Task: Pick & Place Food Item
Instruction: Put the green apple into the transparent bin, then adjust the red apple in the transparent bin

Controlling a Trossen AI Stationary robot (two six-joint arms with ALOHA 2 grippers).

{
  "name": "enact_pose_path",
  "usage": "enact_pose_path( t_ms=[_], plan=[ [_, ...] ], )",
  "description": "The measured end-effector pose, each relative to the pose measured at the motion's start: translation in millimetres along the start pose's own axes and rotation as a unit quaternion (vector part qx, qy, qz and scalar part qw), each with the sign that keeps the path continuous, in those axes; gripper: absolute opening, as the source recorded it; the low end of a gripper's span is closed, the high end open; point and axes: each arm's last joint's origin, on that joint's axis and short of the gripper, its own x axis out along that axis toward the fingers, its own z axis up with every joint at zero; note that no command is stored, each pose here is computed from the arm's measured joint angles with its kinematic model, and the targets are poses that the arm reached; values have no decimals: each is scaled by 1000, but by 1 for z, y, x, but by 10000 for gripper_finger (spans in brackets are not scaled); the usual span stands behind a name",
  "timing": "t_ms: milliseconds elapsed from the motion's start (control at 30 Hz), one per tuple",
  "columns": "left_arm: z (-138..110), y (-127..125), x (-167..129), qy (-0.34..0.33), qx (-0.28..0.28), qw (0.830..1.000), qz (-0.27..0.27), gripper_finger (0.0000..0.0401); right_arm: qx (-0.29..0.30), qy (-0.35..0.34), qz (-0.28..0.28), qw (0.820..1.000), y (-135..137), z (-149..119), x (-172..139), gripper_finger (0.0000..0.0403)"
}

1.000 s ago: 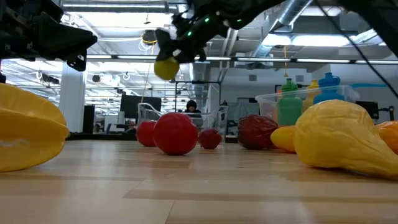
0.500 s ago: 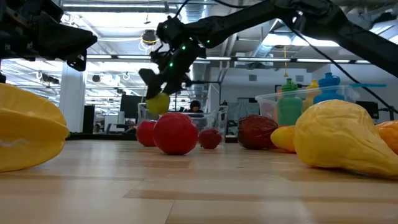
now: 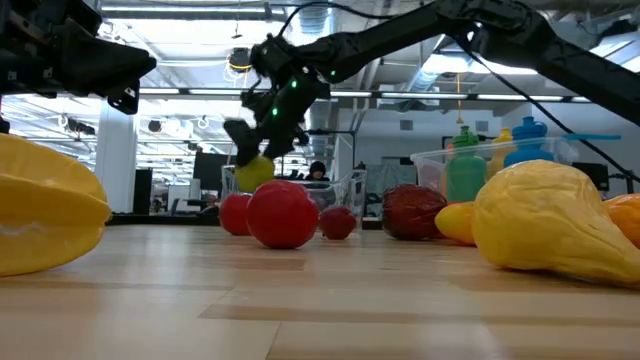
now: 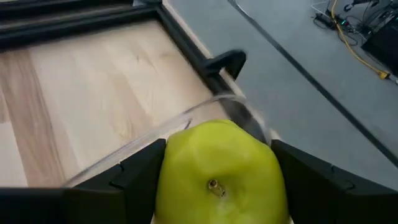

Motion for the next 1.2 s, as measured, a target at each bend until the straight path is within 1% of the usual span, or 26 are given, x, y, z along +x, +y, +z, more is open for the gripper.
enact_pose_path(
  t_ms=[67,400,500,600,833,933,1033,1133,1200],
  plan=[
    [0,0,0,0,0,1000,0,53,-3,17,-2,1000,-1,-6,4,270],
    [0,0,0,0,0,1000,0,53,-5,21,-6,1000,-5,-9,10,271],
    [0,0,0,0,0,1000,0,53,-8,22,4,1000,-4,-9,10,274],
    [0,0,0,0,0,1000,0,53,-8,22,24,999,-3,-9,10,291],
    [0,0,0,0,0,1000,0,53,-17,23,26,999,-3,-8,8,358],
    [0,0,0,0,0,1000,0,53,-30,27,27,999,-7,0,-6,370],
    [0,0,0,0,0,1000,0,53,-42,46,29,998,-14,12,-35,371],
    [0,0,0,0,0,1000,0,53,-58,84,30,994,-21,16,-60,368],
    [0,0,0,0,0,1000,0,53,-58,103,32,992,-24,16,-69,365]
  ],
)
